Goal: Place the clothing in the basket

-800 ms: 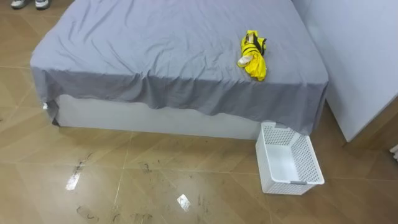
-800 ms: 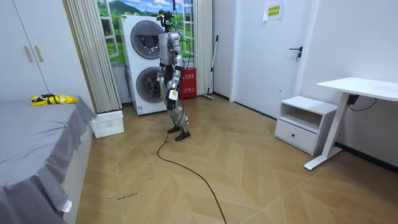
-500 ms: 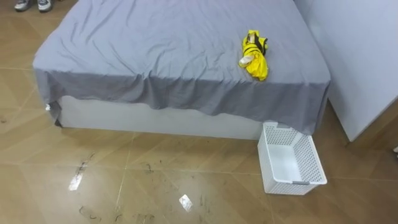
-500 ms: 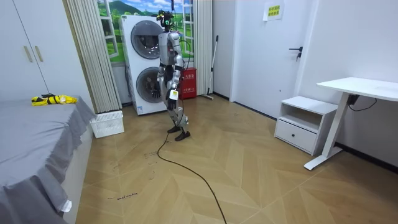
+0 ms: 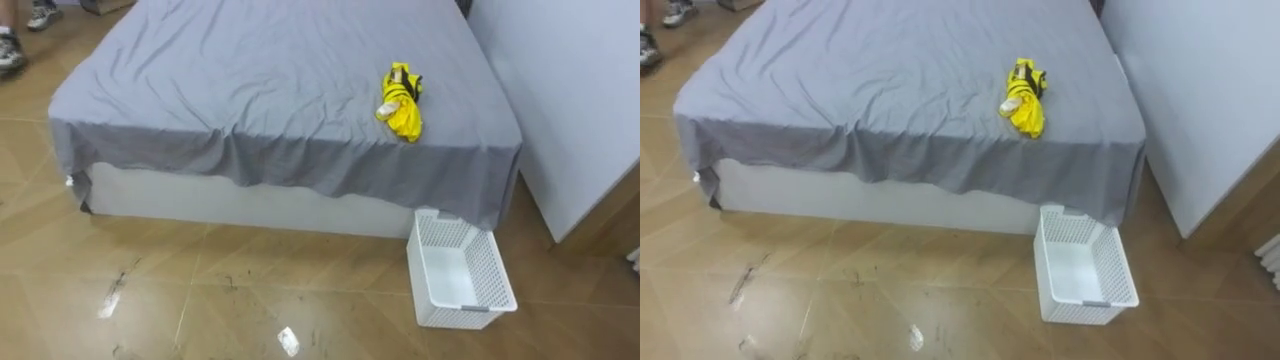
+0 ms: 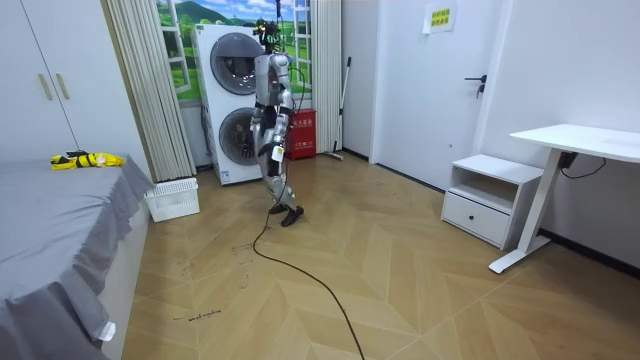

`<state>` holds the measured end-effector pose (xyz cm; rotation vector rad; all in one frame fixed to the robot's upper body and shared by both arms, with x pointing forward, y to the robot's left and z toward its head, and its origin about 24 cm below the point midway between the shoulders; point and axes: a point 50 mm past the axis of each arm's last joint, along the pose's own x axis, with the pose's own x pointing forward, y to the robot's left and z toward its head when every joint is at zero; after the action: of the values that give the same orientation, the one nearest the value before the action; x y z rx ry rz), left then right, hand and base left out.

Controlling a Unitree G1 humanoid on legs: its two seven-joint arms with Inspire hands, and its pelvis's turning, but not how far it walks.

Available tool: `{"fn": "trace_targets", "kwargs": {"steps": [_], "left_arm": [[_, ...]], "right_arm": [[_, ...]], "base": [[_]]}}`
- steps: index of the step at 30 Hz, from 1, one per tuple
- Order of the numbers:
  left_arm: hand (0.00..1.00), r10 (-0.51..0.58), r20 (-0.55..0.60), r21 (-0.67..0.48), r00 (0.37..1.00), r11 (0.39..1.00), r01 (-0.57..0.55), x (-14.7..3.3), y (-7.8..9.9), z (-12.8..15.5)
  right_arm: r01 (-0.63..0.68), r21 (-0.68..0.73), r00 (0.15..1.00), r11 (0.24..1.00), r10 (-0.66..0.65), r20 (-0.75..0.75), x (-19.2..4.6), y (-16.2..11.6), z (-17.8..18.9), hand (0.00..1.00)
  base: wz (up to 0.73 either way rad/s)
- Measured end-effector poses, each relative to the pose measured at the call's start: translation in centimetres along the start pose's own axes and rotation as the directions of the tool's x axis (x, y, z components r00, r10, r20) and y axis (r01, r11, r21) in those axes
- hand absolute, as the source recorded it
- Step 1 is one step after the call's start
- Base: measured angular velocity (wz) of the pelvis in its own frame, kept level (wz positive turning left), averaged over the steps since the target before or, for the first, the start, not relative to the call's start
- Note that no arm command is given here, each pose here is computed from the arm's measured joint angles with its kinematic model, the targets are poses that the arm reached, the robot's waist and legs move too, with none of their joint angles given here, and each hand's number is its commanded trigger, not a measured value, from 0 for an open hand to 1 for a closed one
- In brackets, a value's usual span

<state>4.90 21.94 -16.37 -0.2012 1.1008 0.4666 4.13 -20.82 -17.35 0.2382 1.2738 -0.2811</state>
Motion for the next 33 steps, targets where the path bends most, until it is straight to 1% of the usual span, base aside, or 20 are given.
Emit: {"fn": "trace_targets", "kwargs": {"steps": [1,3,5,7,10,11,12,13,15,17,18,19,21,23,25,29,31,32,33], "left_arm": [[0.0,-0.012,0.018,-0.017,1.0,1.0,0.013,0.0,-0.3,0.3],[0.0,-0.011,0.041,-0.034,0.999,0.999,0.012,0.0,-0.3,0.6],[0.0,0.031,0.029,-0.078,0.999,0.997,-0.029,-0.3,0.9,-0.2],[0.0,0.043,0.021,-0.1,0.999,0.994,-0.04,-0.5,1.3,-0.6],[0.0,0.032,0.047,-0.106,0.998,0.994,-0.027,-0.3,1.1,0.1],[0.0,0.038,0.041,-0.103,0.998,0.994,-0.033,-0.4,1.4,-0.1],[0.0,0.055,0.02,-0.095,0.998,0.994,-0.053,-0.5,2.0,-0.6],[0.0,0.063,-0.003,-0.097,0.998,0.993,-0.063,-0.6,2.1,-1.2],[0.0,0.058,-0.042,-0.065,0.997,0.996,-0.061,-0.9,1.9,-2.4],[0.0,0.056,-0.029,-0.027,0.998,0.998,-0.057,-0.7,1.3,-1.9],[0.0,0.038,-0.008,0.012,0.999,0.999,-0.038,-0.4,0.7,-1.2],[0.0,0.03,0.013,0.059,0.999,0.998,-0.031,-0.2,0.3,-0.5],[0.0,0.013,0.047,0.111,0.999,0.994,-0.018,0.1,-0.4,0.6],[0.0,-0.011,0.077,0.122,0.997,0.993,0.002,0.4,-1.1,1.7],[0.0,-0.066,0.09,0.171,0.994,0.984,0.05,0.5,-2.2,2.2],[0.0,-0.113,0.059,0.221,0.992,0.97,0.097,0.3,-2.8,1.5],[0.0,-0.122,0.056,0.23,0.991,0.967,0.106,0.3,-2.8,1.6],[0.0,-0.122,0.052,0.238,0.991,0.965,0.106,0.3,-2.8,1.5],[0.0,-0.115,0.037,0.244,0.993,0.964,0.103,0.1,-2.6,0.9]], "right_arm": [[0.008,0.009,1.0,1.0,-0.008,0.0,0.0,-0.2,0.0,0.0],[0.018,0.013,1.0,1.0,-0.018,-0.004,-0.1,-0.5,-0.2,0.0],[0.026,0.006,1.0,1.0,-0.026,-0.017,-0.2,-0.9,-0.7,0.0],[0.037,0.007,0.999,0.999,-0.037,-0.017,-0.3,-1.1,-0.9,0.0],[0.061,0.02,0.998,0.998,-0.061,0.007,-0.2,-1.4,0.0,0.0],[0.057,0.02,0.998,0.998,-0.058,0.017,-0.2,-1.3,0.2,0.0],[0.044,0.007,0.998,0.999,-0.044,0.048,-0.1,-0.8,0.8,0.0],[0.037,-0.001,0.996,0.999,-0.036,0.085,0.0,-0.5,1.6,0.0],[0.055,0.014,0.993,0.998,-0.057,0.103,-0.1,-0.9,1.9,0.0],[0.061,0.029,0.991,0.998,-0.064,0.118,-0.1,-0.8,2.2,0.0],[0.056,0.034,0.989,0.998,-0.06,0.137,-0.1,-0.7,2.8,0.0],[0.033,0.027,0.984,0.999,-0.038,0.176,0.0,-0.1,4.1,0.0],[-0.015,0.022,0.968,1.0,0.009,0.25,-0.2,0.8,5.8,0.0],[-0.054,0.013,0.949,0.998,0.048,0.313,-0.4,1.7,7.3,0.0],[-0.081,0.006,0.923,0.997,0.073,0.377,-0.8,2.4,9.0,0.0],[-0.087,0.015,0.894,0.996,0.072,0.443,-1.1,2.8,10.5,0.0],[-0.125,0.0,0.836,0.992,0.105,0.538,-2.2,3.8,12.7,0.0],[-0.136,-0.005,0.817,0.991,0.115,0.565,-2.5,4.0,13.3,0.0],[-0.153,-0.005,0.788,0.988,0.125,0.602,-3.0,4.3,14.0,0.0]], "base": [[-0.12],[-0.41],[-0.62],[-0.06],[0.11],[-0.36],[-0.6],[-0.55],[-0.06],[0.3],[0.09],[0.0],[0.23],[0.53],[0.4],[0.33],[0.01],[-0.13],[0.0]]}}
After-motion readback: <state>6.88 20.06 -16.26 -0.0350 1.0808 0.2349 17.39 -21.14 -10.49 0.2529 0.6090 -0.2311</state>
